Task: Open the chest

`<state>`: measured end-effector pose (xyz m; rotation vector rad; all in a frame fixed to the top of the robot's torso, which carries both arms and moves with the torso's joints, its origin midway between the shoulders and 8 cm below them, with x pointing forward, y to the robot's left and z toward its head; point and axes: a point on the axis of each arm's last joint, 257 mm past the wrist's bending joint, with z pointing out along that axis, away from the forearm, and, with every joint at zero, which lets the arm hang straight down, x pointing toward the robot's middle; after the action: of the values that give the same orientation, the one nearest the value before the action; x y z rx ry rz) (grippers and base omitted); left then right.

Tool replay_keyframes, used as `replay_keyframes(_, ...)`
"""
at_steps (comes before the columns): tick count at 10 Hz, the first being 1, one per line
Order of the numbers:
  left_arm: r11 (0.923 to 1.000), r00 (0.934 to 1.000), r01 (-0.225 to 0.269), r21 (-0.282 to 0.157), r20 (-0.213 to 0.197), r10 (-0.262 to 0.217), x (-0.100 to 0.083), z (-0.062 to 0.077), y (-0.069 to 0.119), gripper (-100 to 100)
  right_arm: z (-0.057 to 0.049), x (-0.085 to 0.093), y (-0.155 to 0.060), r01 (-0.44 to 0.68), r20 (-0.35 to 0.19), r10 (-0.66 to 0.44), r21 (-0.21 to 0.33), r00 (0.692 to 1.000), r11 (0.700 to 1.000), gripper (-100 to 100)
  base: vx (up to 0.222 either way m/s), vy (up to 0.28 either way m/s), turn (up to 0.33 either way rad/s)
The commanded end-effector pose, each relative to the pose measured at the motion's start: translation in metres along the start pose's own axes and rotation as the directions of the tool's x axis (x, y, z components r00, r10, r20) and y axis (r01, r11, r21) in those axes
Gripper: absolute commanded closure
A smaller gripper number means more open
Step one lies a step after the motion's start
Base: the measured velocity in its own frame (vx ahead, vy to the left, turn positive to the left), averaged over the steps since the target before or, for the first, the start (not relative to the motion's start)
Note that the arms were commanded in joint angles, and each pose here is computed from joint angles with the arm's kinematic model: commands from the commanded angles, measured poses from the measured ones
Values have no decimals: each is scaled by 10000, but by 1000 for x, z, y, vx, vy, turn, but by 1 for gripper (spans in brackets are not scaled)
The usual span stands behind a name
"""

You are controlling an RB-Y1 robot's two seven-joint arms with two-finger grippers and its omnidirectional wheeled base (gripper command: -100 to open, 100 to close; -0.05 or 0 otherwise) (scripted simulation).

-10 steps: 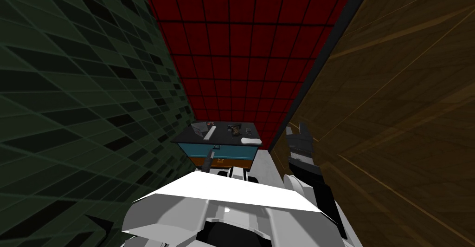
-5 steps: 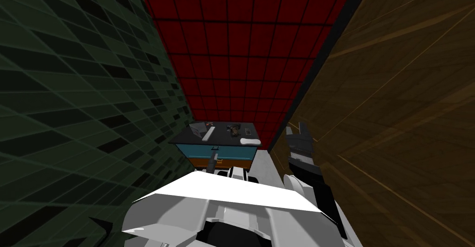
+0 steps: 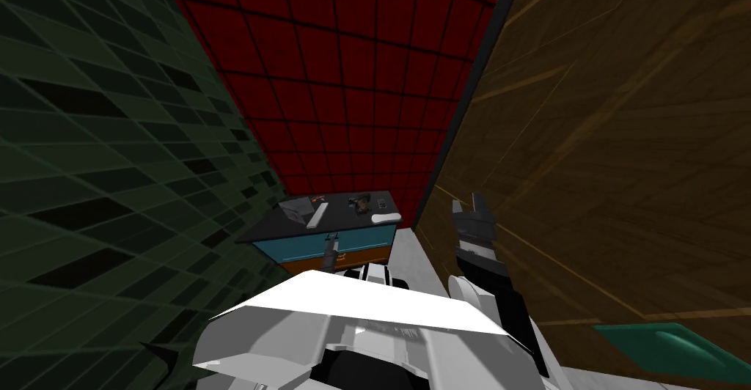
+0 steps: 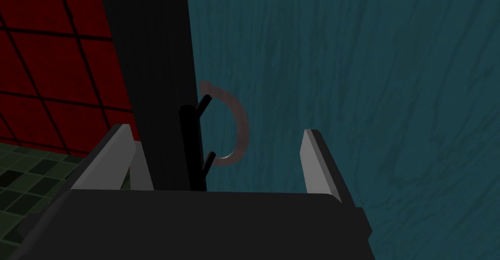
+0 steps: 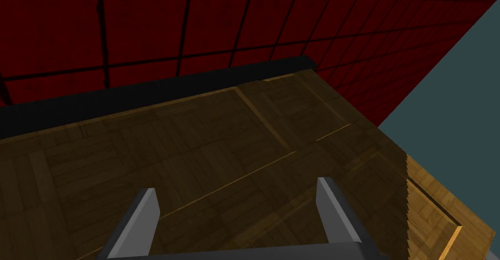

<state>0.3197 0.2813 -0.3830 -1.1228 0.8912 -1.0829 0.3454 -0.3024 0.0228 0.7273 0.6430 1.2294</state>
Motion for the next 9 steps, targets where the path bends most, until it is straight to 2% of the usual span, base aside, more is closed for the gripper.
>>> replay_keyframes(1, 9998, 9973, -179, 21, 718, 177, -22, 0, -4, -100, 0, 0, 0, 2, 1, -2, 2, 10000, 10000, 0, -42, 22, -315)
replay_keyframes(3, 9993, 9874, -371, -27, 1538, 371, -46, 0, -6, -100, 0, 0, 0, 1, 0, -1, 1, 10000, 10000, 0, -59, 24, -431)
replay_keyframes(5, 9985, 9708, -540, -105, 2337, 550, -70, -2, -8, -100, 0, 0, 0, 1, 0, -1, 1, 10000, 10000, 0, -83, 28, -452)
replay_keyframes(6, 9980, 9599, -613, -155, 2732, 632, -82, -3, -9, -100, 0, 0, 0, 2, 0, -2, 1, 10000, 10000, 0, -95, 14, -396)
replay_keyframes(7, 9985, 9671, -545, -100, 2481, 552, -76, -2, -9, -100, 0, 0, 0, 2, 0, -2, 2, 10000, 10000, 0, -46, 7, -67)
replay_keyframes(8, 9986, 9696, -522, -112, 2387, 534, -71, -2, -8, 100, 0, 0, 0, 4, 2, -4, 4, 10000, 10000, 0, 25, -9, 274)
replay_keyframes(9, 9990, 9792, -446, -67, 1979, 451, -59, -1, -7, 100, 0, 0, 0, 7, 3, -7, 6, 10000, 10000, 0, 71, -25, 382)
